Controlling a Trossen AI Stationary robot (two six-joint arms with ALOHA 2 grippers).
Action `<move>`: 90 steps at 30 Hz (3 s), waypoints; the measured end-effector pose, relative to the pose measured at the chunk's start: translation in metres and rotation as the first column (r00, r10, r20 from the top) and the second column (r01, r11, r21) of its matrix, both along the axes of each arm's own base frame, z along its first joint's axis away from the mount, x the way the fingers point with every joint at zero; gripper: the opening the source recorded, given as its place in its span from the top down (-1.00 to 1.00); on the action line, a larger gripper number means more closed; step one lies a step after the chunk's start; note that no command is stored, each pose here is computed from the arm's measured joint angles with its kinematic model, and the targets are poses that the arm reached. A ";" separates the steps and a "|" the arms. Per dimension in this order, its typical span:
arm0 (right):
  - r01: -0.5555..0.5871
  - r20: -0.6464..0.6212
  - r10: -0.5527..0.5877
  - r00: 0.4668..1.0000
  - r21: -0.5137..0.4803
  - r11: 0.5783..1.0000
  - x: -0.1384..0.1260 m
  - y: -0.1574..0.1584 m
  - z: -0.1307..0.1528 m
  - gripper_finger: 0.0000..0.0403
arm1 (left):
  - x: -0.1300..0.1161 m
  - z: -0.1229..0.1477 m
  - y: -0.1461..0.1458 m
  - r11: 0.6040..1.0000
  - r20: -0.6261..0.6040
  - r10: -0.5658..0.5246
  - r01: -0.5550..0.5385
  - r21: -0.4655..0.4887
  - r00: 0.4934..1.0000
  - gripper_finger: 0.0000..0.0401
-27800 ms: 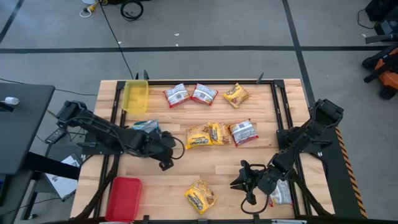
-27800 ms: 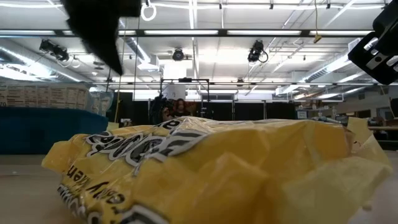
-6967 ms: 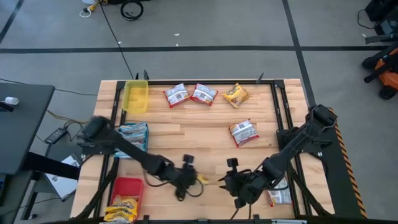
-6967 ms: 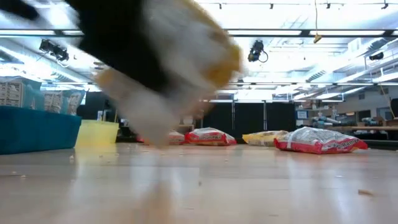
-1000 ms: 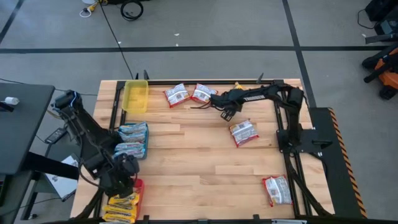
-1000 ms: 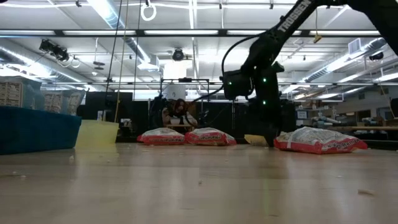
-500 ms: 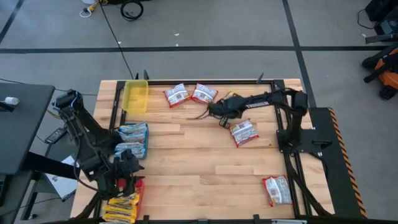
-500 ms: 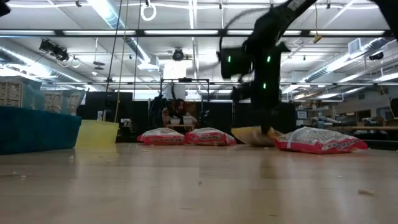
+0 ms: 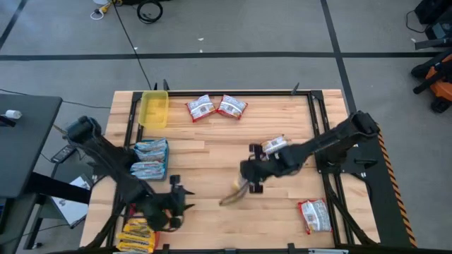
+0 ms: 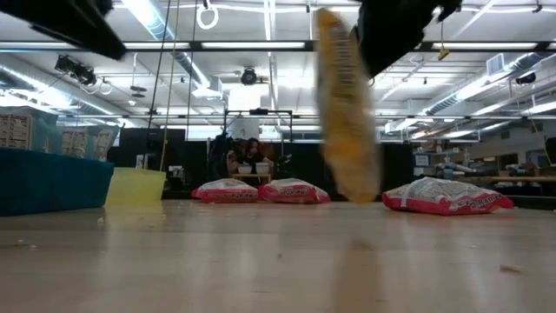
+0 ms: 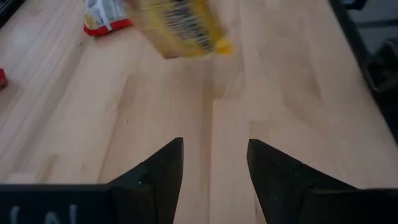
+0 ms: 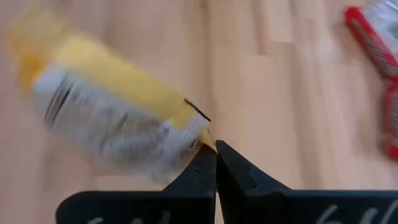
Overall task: Sort Maruchan noodles
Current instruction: Put the yellow noodle pack into the red bin
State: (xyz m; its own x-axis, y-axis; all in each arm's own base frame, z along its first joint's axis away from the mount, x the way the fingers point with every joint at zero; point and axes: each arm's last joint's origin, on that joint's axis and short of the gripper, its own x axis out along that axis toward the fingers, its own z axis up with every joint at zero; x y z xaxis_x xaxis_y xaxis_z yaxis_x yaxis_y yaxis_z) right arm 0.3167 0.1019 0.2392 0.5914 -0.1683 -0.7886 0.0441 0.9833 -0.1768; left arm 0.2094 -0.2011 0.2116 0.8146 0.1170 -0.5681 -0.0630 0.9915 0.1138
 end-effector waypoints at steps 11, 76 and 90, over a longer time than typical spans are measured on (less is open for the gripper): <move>0.032 -0.010 -0.032 0.999 0.034 0.999 -0.008 0.048 -0.024 0.97 | 0.081 -0.071 -0.011 0.993 0.144 -0.031 0.047 -0.111 0.989 -0.13; 0.082 0.274 -0.121 0.954 0.149 0.985 -0.071 0.102 0.029 0.62 | 0.035 0.039 0.021 0.915 -0.367 -0.159 -0.004 -0.404 0.917 0.30; 0.111 0.182 -0.125 0.975 0.087 0.990 -0.050 0.105 -0.008 0.62 | -0.074 0.074 0.022 0.750 -0.795 -0.089 -0.485 -0.451 0.601 0.29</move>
